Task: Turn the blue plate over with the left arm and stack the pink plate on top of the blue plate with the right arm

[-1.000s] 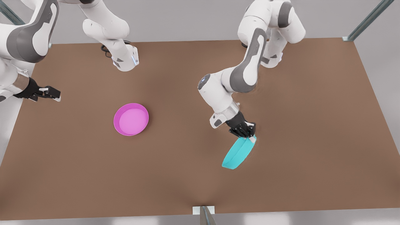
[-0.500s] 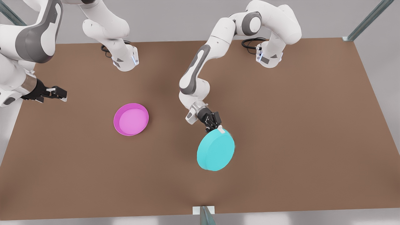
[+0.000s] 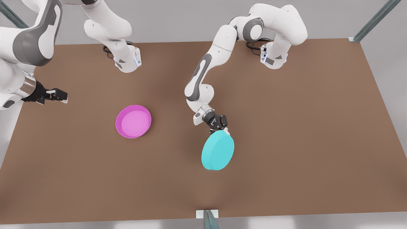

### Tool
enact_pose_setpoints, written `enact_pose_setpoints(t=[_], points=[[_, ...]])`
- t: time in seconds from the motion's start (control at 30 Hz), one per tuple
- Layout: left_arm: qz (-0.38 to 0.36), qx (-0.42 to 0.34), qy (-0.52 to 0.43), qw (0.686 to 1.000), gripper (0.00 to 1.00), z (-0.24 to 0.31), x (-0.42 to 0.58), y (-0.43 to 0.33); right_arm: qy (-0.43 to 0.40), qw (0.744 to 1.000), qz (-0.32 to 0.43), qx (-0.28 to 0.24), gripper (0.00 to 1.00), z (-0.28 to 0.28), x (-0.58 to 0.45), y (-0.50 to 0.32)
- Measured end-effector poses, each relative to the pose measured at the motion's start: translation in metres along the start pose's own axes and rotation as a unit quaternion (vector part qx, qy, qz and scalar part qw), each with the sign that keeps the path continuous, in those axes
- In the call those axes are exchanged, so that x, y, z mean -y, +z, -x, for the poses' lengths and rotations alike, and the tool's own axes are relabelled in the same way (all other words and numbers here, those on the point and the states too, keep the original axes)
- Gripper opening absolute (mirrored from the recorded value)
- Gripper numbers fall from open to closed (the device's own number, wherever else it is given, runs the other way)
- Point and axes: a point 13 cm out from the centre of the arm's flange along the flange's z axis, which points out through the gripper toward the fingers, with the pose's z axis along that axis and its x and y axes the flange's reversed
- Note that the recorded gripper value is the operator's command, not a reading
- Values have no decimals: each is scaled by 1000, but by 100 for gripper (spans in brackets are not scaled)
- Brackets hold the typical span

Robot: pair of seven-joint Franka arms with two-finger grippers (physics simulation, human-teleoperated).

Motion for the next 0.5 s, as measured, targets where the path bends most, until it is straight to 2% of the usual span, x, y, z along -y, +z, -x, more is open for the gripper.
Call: enact_pose_setpoints(t=[0.5], points=[[5,5,-52,999,21,-55,10,-41,-1,1000,7,-6,100,1,-2,5]])
